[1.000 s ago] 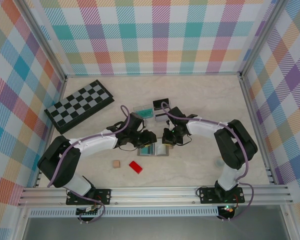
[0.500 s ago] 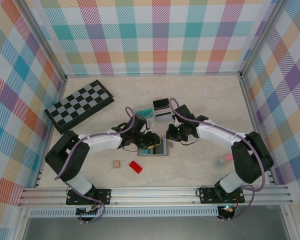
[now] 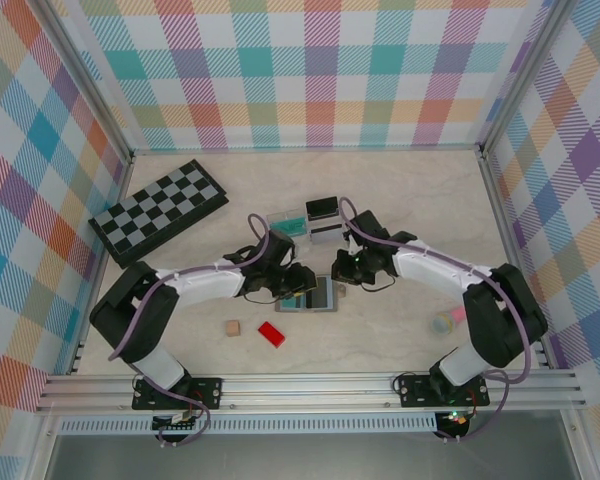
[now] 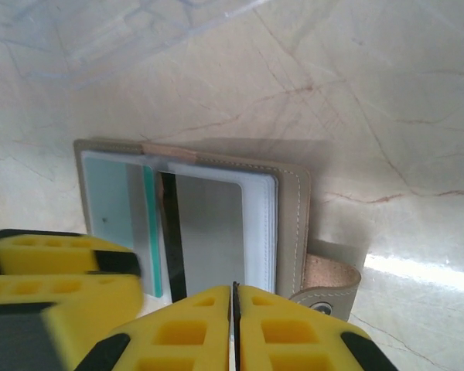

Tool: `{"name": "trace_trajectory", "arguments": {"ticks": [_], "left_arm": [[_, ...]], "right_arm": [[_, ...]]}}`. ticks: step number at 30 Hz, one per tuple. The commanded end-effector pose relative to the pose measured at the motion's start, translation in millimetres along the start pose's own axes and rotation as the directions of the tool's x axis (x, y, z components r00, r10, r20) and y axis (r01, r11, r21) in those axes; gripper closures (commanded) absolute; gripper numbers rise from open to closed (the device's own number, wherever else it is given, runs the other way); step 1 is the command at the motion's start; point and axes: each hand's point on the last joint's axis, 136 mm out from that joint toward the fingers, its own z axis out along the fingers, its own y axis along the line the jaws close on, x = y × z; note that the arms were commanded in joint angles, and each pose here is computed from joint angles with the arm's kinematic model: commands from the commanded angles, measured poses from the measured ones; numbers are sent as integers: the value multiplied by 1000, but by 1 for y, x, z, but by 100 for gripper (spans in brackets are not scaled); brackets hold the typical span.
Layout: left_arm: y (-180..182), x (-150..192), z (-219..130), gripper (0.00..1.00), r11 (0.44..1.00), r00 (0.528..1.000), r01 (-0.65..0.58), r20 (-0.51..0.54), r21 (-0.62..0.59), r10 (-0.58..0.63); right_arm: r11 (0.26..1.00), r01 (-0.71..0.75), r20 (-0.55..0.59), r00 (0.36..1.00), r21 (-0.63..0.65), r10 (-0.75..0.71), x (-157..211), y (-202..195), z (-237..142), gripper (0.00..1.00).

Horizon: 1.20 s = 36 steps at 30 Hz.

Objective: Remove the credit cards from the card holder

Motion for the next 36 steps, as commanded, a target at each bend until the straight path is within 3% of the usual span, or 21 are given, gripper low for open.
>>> {"name": "trace_trajectory", "arguments": {"ticks": [1, 16, 36], "left_arm": [[13, -7, -13, 65, 998, 998, 30, 65, -46, -27], [20, -1, 11, 65, 996, 997, 75, -8, -48, -75], [20, 3, 25, 75, 995, 993, 103, -58, -16, -104]], "right_arm": [[999, 22, -45, 999, 41, -20, 3, 3, 8, 90], [987, 11, -143, 990, 161, 12, 16, -15, 43, 84], [986, 0, -196, 980, 168, 34, 25, -22, 58, 84]]}}
